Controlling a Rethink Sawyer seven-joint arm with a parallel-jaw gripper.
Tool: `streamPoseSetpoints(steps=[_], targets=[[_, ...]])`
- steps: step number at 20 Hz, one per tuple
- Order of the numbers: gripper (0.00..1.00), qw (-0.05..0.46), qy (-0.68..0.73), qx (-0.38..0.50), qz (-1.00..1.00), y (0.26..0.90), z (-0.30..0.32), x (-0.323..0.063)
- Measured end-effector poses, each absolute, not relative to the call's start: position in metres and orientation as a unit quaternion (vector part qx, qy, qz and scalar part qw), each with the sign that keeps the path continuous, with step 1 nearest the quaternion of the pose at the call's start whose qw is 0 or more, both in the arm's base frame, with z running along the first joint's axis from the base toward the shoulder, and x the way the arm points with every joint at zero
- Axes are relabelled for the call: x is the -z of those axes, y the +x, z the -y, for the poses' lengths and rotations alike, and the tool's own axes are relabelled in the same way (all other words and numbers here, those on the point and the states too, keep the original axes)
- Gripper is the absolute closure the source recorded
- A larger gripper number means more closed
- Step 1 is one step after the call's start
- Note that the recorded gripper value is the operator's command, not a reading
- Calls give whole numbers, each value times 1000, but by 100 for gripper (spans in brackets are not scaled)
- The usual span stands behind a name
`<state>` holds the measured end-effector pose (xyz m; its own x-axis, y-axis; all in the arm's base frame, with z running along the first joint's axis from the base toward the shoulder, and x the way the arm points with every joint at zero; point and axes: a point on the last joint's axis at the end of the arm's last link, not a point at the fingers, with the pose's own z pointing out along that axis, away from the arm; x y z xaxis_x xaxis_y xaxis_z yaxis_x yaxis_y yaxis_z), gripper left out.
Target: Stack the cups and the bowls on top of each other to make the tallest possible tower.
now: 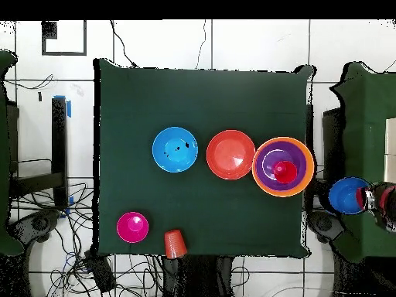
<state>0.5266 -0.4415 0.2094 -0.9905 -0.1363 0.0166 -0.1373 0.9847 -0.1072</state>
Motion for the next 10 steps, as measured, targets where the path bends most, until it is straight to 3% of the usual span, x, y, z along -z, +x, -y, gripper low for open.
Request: streamPoseSetpoints(steps=[10], targets=[[100, 4, 78, 7, 997, 540, 431, -134]])
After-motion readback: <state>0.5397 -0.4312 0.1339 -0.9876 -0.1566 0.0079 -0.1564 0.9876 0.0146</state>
